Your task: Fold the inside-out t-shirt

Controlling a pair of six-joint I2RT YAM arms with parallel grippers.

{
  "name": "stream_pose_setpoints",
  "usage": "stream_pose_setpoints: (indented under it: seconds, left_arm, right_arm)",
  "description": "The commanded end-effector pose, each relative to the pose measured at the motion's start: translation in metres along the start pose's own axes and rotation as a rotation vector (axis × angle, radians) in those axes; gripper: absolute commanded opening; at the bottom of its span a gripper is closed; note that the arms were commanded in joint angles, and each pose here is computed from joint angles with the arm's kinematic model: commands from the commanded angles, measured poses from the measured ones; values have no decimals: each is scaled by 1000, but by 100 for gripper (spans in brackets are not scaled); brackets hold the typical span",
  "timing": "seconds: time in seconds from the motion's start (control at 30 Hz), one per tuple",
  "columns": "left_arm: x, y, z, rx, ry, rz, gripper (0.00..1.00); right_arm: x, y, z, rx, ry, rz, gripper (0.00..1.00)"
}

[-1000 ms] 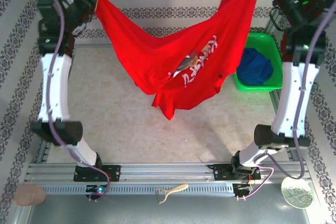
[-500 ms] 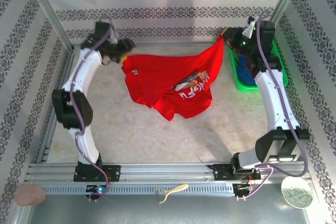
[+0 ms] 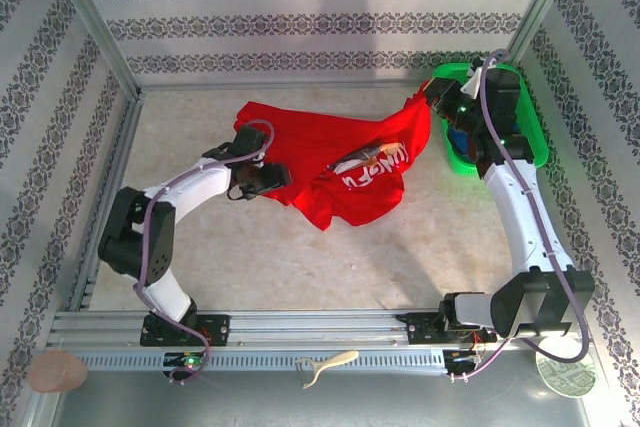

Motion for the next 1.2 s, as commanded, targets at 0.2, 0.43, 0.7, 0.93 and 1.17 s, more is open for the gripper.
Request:
stream_pose_setpoints:
  seconds: [0.2,0.43,0.7,0.93,1.17]
  left_arm:
    - [-36,5,19,-24,-64,58,67]
    - [-19,-9,24,-31,60,36,65]
    - [-2,-19,29,-16,148,-1,65]
    - [-7,-21,42,-4,98,-18,64]
    - [-13,-17,50,-3,87,-11,53]
  right_arm:
    - [6,9,-4,-54,8,-38,0]
    - [10,15,-5,-65,12,-43,0]
    - [17,23,-3,-75,28,-46,0]
    - [21,26,-3,-78,38,-46,0]
    - [22,26,-5,-77,41,-49,0]
Point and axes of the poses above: each hand's point on the last joint's axis, 136 mm out from that joint toward the fingers, its own z axis out along the fingers, its own x axis along the line the jaws close on, y = z × x, the point moved 1 cm from there along -z, back along the fingers, and after that the axes turned 5 degrees about -z, right-handed, at the moved point
